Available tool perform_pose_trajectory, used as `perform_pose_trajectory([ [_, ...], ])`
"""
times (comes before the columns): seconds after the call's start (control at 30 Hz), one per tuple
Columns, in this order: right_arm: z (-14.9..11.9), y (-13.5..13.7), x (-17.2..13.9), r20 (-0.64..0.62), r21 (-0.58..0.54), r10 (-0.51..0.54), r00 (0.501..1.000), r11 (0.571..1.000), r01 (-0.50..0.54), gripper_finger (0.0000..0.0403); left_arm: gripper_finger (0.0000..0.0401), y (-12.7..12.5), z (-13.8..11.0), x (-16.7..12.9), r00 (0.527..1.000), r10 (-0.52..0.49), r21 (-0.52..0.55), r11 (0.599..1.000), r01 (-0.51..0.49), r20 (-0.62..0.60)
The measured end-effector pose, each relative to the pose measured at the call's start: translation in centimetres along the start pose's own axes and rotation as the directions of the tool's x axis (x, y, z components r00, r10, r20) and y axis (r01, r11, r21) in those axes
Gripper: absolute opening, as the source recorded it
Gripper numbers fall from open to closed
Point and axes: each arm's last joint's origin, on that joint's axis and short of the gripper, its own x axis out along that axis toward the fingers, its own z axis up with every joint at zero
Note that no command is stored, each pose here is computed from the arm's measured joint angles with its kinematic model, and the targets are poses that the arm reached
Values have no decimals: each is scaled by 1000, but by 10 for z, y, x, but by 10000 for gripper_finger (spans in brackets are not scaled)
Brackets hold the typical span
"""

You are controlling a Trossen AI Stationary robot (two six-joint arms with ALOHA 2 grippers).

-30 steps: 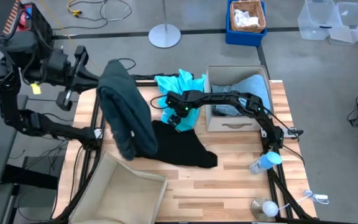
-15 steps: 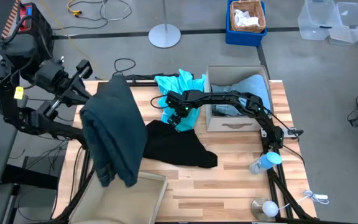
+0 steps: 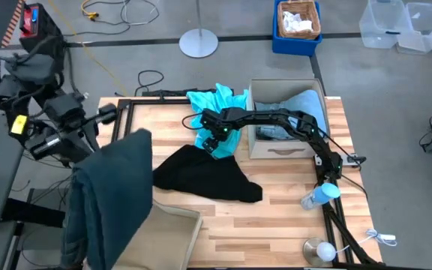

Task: Sort clothes
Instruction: Put the dark blue pants into the bottom laundry bin

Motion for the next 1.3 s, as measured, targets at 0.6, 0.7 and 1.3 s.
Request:
perform_pose_trajectory([
  [0.6,3,-8,0,3,18,-4,1000,1000,4,276,5,35,-41,122,872,-148,-354,935,-30,-466],
  [0.7,3,-8,0,3,17,-4,1000,1000,4,276,4,31,-49,135,825,-197,-397,917,-35,-529],
  [1.3,3,-8,-1,6,-11,-7,1000,1000,7,276,4,-18,-67,140,722,-236,-569,781,-257,-650],
])
